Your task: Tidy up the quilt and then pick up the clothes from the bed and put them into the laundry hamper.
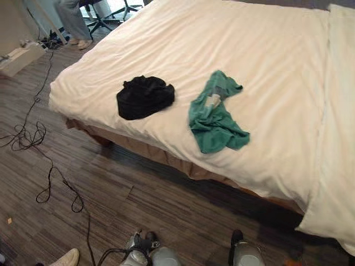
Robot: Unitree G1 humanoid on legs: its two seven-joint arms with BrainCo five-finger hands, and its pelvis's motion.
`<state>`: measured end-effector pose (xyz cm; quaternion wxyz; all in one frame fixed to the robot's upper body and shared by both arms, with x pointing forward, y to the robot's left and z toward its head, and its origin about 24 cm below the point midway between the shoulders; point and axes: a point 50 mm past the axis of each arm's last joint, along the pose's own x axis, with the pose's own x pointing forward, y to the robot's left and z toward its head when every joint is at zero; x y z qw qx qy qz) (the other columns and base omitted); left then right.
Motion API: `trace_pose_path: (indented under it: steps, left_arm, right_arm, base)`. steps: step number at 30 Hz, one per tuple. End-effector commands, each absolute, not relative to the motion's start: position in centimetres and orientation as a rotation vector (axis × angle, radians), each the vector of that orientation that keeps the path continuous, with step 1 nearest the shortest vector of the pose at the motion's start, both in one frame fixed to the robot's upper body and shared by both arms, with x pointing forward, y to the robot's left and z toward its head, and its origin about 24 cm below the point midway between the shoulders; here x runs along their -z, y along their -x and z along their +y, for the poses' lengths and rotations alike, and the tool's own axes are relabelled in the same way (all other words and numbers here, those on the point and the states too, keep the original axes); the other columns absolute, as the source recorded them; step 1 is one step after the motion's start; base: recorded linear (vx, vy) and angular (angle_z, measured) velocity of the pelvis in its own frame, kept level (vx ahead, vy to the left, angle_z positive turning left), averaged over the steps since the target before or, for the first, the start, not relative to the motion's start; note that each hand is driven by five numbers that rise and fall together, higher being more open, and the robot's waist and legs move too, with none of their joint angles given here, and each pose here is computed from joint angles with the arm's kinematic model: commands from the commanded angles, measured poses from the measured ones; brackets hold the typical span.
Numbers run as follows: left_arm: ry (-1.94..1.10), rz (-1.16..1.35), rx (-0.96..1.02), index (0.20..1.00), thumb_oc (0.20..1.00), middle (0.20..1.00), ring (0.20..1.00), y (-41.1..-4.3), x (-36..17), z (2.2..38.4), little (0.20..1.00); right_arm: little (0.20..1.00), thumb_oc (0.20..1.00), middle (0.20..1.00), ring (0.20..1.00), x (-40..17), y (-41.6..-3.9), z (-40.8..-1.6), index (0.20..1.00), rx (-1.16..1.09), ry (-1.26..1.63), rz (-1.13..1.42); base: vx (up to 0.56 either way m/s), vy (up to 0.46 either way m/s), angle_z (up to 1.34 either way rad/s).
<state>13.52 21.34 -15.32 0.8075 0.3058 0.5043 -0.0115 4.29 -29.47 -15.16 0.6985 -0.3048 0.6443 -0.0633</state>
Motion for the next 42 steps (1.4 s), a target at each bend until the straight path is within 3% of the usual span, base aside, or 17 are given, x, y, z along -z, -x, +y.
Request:
trace_pose_path:
  steps: [1,9,14,17,27,35,42]
  left_arm:
    - [-0.760,0.993,0.063,1.000,1.000,1.000,1.000,-16.1,14.1,22.4,1.000]
    - [-0.885,0.948,0.132,1.000,1.000,1.000,1.000,-18.4,12.7,23.9,1.000]
    - [-0.937,1.056,0.105,1.000,1.000,1.000,1.000,-16.9,12.9,26.2,1.000]
    - [-0.853,1.085,0.115,1.000,1.000,1.000,1.000,-15.2,14.0,24.9,1.000]
    - [-0.809,0.899,0.142,1.000,1.000,1.000,1.000,-18.8,13.1,21.2,1.000]
    - [-0.922,0.866,0.245,1.000,1.000,1.000,1.000,-19.4,12.9,20.6,1.000]
    - [-0.920,0.927,0.152,1.000,1.000,1.000,1.000,-18.4,12.8,23.5,1.000]
  right_arm:
    - [1.000,1.000,1.000,1.000,15.6,-4.8,-28.1,1.000,0.124,0.642,1.439]
    - [1.000,1.000,1.000,1.000,15.7,-9.1,-25.5,1.000,0.071,0.606,1.276]
    - [1.000,1.000,1.000,1.000,15.7,-9.7,-24.6,1.000,0.017,0.631,1.240]
    - [1.000,1.000,1.000,1.000,15.5,-9.7,-25.6,1.000,-0.004,0.698,1.248]
    - [1.000,1.000,1.000,1.000,13.1,-16.5,-25.6,1.000,0.058,0.721,1.022]
    - [1.000,1.000,1.000,1.000,13.5,-16.9,-23.2,1.000,0.013,0.670,0.997]
    - [1.000,1.000,1.000,1.000,13.8,-16.9,-21.9,1.000,-0.028,0.654,0.991]
  base:
    - [0.26,0.541,0.63]
    - [0.19,0.392,0.07]
    - [0.29,0.269,0.04]
    - [0.34,0.076,0.33]
    - [0.16,0.314,-0.69]
    - [0.16,0.488,-0.79]
    - [-0.07,0.235,-0.60]
